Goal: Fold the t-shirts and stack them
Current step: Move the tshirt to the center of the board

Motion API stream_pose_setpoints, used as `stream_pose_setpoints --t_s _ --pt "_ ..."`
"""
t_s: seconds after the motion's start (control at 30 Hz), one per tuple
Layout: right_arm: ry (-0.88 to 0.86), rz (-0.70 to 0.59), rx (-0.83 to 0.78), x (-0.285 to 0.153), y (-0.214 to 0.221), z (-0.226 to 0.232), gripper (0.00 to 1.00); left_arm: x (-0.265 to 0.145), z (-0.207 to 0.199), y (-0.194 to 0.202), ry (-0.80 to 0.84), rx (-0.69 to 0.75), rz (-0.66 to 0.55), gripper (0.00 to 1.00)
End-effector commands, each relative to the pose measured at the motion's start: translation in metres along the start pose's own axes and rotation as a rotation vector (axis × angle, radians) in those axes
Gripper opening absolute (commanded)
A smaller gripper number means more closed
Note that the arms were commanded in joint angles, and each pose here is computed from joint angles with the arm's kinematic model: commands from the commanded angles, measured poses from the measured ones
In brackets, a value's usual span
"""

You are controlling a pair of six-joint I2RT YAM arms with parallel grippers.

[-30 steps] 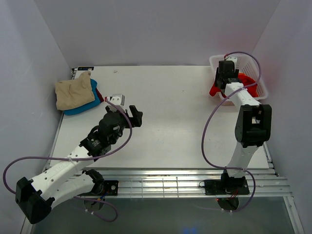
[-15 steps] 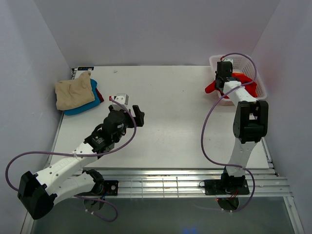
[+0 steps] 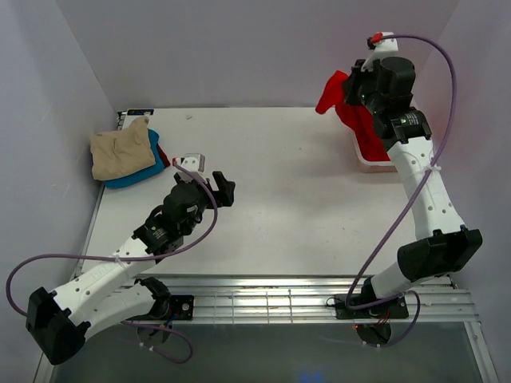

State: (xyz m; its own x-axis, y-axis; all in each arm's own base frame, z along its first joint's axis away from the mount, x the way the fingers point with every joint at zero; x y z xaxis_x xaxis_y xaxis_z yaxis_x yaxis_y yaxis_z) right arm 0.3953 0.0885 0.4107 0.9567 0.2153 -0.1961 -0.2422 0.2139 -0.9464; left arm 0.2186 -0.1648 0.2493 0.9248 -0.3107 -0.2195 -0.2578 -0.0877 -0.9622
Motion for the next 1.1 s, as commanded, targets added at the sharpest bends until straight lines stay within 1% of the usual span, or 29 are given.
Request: stream_pose_setpoints --t_s 0.0,0.07,0.1,0.13,0.17,0.2,0.23,0.27,0.3,0.33,0.37,0.47,0.57,0.6,0.63,0.67,0.7,0.73,0.77,0.87,0.9,0.97,1.0,1.03,1.07 --pt "-0.401 0.085 -0.001 -0.023 -0.003 0.089 0.08 -0.007 0.003 -0.002 -0.015 -0.034 -0.01 0.92" --pt "-0.526 0.118 0.008 -0.026 -0.001 0.122 0.08 -0.011 0.005 -0.006 -0.023 -0.052 -0.021 0.92" --pt "-0.633 0.143 0.0 -0.036 0.002 0.151 0.08 -0.012 0.006 -0.005 -0.032 -0.054 -0.018 0.92" --pt "-0.705 0.11 -0.003 -0.049 -0.015 0.168 0.08 -0.014 0.007 -0.007 -0.034 -0.061 -0.023 0.92" --pt "-0.753 0.134 0.007 -0.046 -0.013 0.183 0.08 -0.018 0.008 -0.01 -0.035 -0.067 -0.035 0.92" --pt "-0.841 0.144 0.005 -0.057 -0.015 0.202 0.08 -0.02 0.01 -0.01 -0.048 -0.069 -0.034 0.92" --pt "-0.901 0.086 0.005 -0.072 -0.037 0.213 0.08 -0.022 0.011 -0.011 -0.053 -0.07 -0.039 0.92" --pt "-0.935 0.085 0.014 -0.071 -0.039 0.222 0.08 -0.024 0.013 -0.013 -0.057 -0.073 -0.046 0.92" --pt "-0.994 0.086 0.039 -0.082 -0.046 0.23 0.08 -0.027 0.016 -0.015 -0.07 -0.075 -0.055 0.92" --pt "-1.028 0.06 0.051 -0.09 -0.055 0.233 0.08 -0.029 0.017 -0.016 -0.075 -0.077 -0.06 0.92" --pt "-1.06 0.001 0.056 -0.1 -0.068 0.234 0.08 -0.031 0.018 -0.016 -0.081 -0.078 -0.063 0.92" --pt "-1.071 -0.076 0.07 -0.123 -0.084 0.229 0.08 -0.035 0.022 -0.018 -0.1 -0.082 -0.075 0.92" --pt "-0.993 -0.129 0.056 -0.134 -0.089 0.216 0.08 -0.037 0.023 -0.018 -0.098 -0.084 -0.079 0.93" --pt "-0.927 -0.147 0.063 -0.132 -0.089 0.21 0.08 -0.037 0.022 -0.019 -0.098 -0.089 -0.081 0.93" --pt "-0.891 -0.178 0.047 -0.142 -0.093 0.202 0.08 -0.037 0.022 -0.018 -0.097 -0.09 -0.079 0.93" --pt "-0.825 -0.125 0.045 -0.127 -0.072 0.194 0.08 -0.037 0.022 -0.018 -0.094 -0.093 -0.079 0.93" --pt "-0.72 -0.128 0.053 -0.119 -0.065 0.182 0.08 -0.037 0.022 -0.018 -0.092 -0.095 -0.077 0.93" --pt "-0.667 -0.146 0.036 -0.127 -0.061 0.171 0.08 -0.037 0.021 -0.019 -0.087 -0.099 -0.078 0.93" --pt "-0.529 -0.08 0.033 -0.102 -0.025 0.154 0.08 -0.038 0.02 -0.019 -0.079 -0.101 -0.078 0.93" --pt "-0.315 -0.051 0.04 -0.096 0.013 0.111 0.08 -0.039 0.02 -0.018 -0.068 -0.104 -0.077 0.93" --pt "-0.178 0.012 0.037 -0.083 0.051 0.087 0.08 -0.038 0.02 -0.017 -0.068 -0.1 -0.073 0.93" --pt "-0.045 0.015 0.074 -0.088 0.07 0.055 0.08 -0.038 0.02 -0.015 -0.072 -0.093 -0.066 0.93" --pt "0.069 0.058 0.066 -0.085 0.099 0.033 0.08 -0.038 0.021 -0.014 -0.076 -0.088 -0.062 0.93" --pt "0.12 0.046 0.073 -0.093 0.103 0.021 0.08 -0.037 0.021 -0.013 -0.08 -0.082 -0.059 0.93" --pt "0.227 0.036 0.083 -0.096 0.11 0.002 0.08 -0.036 0.021 -0.012 -0.087 -0.077 -0.049 0.93"
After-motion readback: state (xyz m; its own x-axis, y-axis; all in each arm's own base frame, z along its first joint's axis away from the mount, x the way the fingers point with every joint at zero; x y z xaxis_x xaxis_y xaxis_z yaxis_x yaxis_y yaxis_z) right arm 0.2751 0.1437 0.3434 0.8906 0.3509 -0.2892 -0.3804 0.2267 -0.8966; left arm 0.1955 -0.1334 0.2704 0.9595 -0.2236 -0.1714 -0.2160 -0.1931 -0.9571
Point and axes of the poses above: each gripper's point midway between its finger pads, its own x axis out along the fingers, its own z axis along the line the jaws close on, y = z × x, the point moved 7 cm from there along -x, back along the fingers, and after that the axes turned 9 degrees about x, right-handed, at the moved point
